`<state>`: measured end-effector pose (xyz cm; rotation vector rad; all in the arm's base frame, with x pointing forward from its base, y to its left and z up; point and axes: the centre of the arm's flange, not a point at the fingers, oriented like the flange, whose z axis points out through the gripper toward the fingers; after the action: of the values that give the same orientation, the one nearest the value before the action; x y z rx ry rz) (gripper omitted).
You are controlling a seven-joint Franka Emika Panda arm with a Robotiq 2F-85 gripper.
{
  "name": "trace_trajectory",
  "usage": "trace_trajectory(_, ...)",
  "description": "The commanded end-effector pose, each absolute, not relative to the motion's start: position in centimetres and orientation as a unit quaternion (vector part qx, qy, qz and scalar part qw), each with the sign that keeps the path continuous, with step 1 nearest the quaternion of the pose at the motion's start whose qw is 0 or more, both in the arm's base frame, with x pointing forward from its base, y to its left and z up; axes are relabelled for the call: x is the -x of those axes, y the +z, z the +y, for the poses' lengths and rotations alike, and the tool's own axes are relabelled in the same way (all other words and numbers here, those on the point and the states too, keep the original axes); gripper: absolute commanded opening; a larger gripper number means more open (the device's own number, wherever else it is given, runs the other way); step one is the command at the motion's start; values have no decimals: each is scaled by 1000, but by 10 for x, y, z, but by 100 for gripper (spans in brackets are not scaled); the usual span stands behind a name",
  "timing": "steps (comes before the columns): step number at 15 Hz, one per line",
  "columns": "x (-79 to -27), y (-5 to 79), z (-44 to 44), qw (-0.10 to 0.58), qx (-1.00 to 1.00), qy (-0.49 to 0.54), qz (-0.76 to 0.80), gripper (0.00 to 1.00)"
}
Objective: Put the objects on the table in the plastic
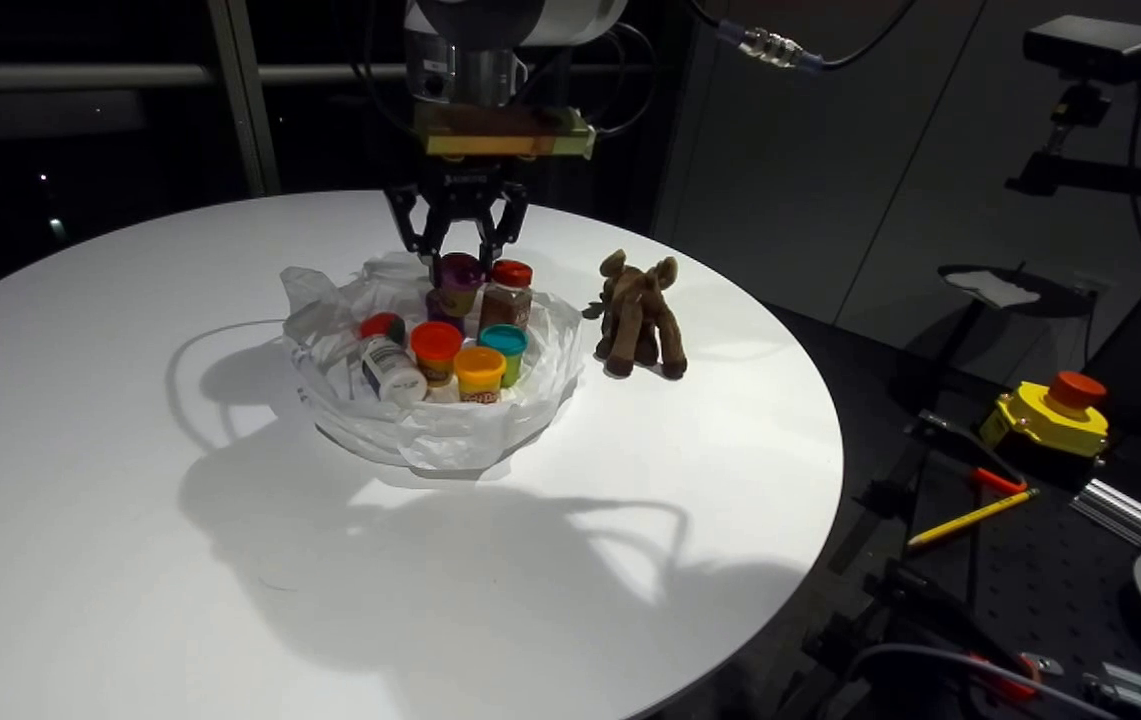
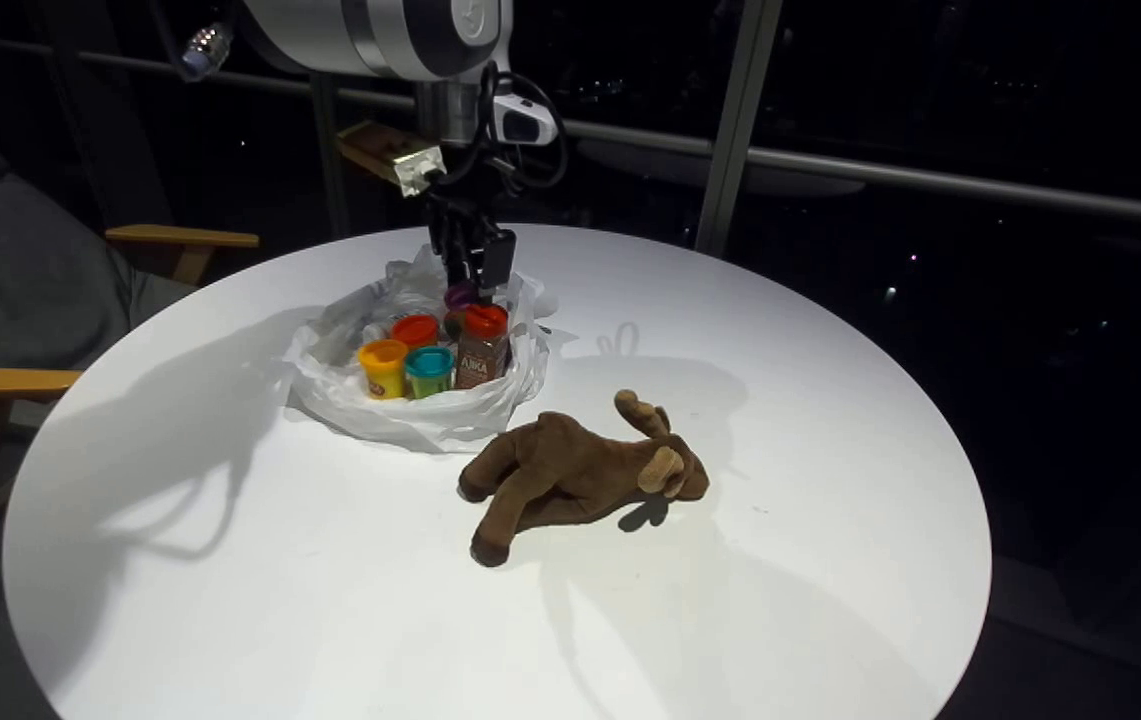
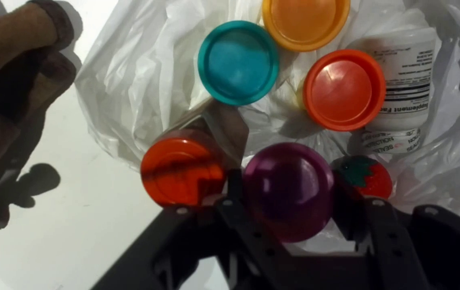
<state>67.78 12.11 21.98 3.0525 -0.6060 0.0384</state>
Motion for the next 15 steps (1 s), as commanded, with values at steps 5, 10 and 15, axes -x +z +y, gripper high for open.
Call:
trace_trajectory(5, -677, 220, 123, 35, -987, -28, -156, 28)
trace_trajectory(10, -678, 212, 127, 30, -990, -41, -133, 78)
trace_trajectory(15, -687, 225, 135, 22, -992, -1, -126, 100)
